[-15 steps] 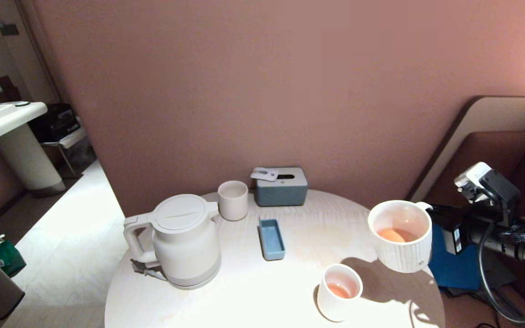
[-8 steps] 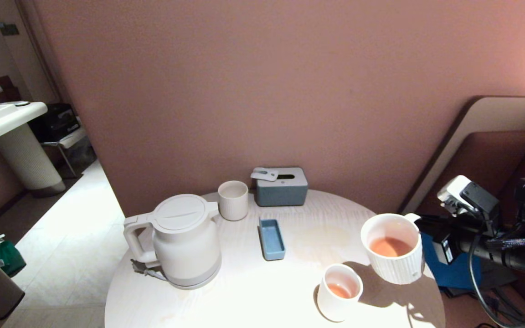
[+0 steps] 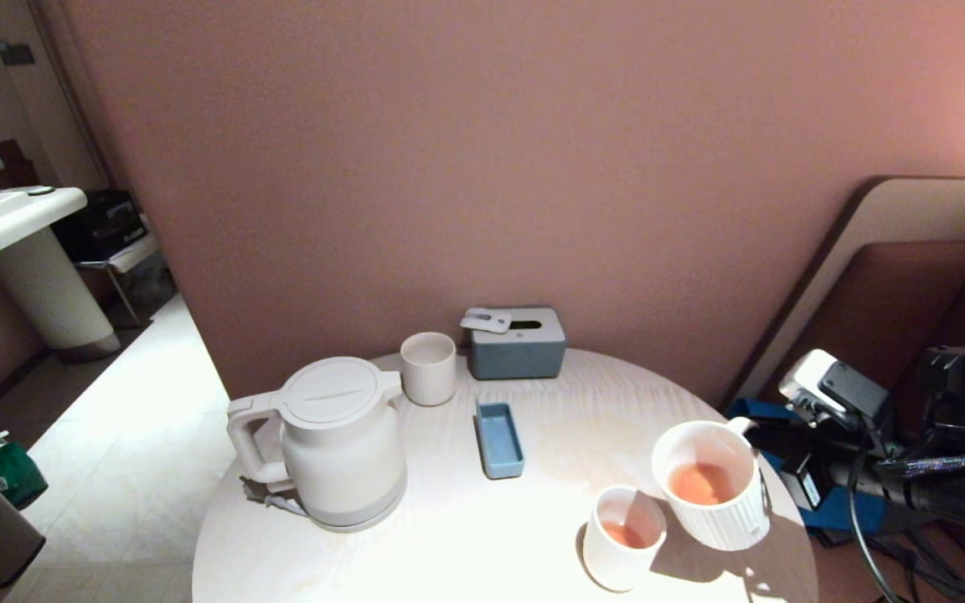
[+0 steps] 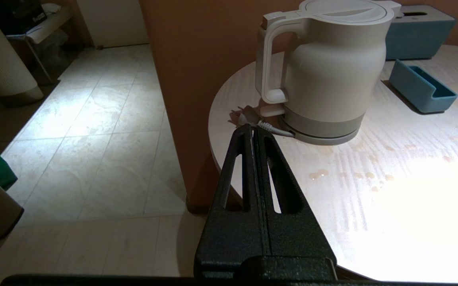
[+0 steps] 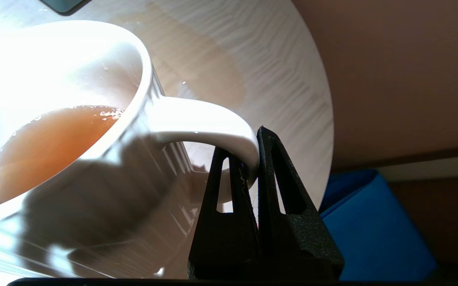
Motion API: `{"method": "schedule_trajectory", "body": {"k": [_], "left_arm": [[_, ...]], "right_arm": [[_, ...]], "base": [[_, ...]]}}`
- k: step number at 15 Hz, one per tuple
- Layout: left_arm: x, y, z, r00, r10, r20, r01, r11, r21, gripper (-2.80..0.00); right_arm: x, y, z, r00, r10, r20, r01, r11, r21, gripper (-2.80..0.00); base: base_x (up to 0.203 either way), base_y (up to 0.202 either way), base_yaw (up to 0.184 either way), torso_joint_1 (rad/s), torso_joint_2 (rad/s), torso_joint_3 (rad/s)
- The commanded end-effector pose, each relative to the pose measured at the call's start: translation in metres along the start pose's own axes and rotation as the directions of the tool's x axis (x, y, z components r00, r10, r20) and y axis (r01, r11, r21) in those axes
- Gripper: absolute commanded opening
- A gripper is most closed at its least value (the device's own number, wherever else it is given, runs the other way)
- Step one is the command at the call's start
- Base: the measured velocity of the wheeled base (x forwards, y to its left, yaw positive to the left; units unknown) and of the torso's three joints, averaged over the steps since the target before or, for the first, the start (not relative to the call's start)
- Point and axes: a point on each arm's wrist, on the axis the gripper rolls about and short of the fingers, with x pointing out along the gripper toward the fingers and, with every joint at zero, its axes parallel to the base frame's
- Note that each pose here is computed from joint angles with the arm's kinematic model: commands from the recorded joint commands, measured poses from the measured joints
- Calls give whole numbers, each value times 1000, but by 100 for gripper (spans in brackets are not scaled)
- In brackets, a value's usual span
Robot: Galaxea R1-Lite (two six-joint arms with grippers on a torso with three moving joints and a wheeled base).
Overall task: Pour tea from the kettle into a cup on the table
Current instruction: Pour water into another cup
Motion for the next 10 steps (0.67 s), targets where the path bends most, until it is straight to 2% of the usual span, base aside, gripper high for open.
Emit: {"method": "schedule_trajectory", "body": {"k": [1, 5, 10], "left_arm": [[0, 0, 0, 1000, 0, -1, 0, 1000, 0, -280], [0, 0, 0, 1000, 0, -1, 0, 1000, 0, -280], [0, 0, 0, 1000, 0, -1, 0, 1000, 0, -280]], "right_arm": [[4, -3, 2, 1000, -4, 7, 4, 1000, -21, -280], [10, -8, 7, 1000, -31, 4, 31, 996, -86, -280], [17, -2, 15, 999, -38, -1, 37, 985, -168, -280]], "base": [[0, 0, 0, 0, 0, 0], [0, 0, 0, 0, 0, 0], [0, 0, 0, 0, 0, 0]]}}
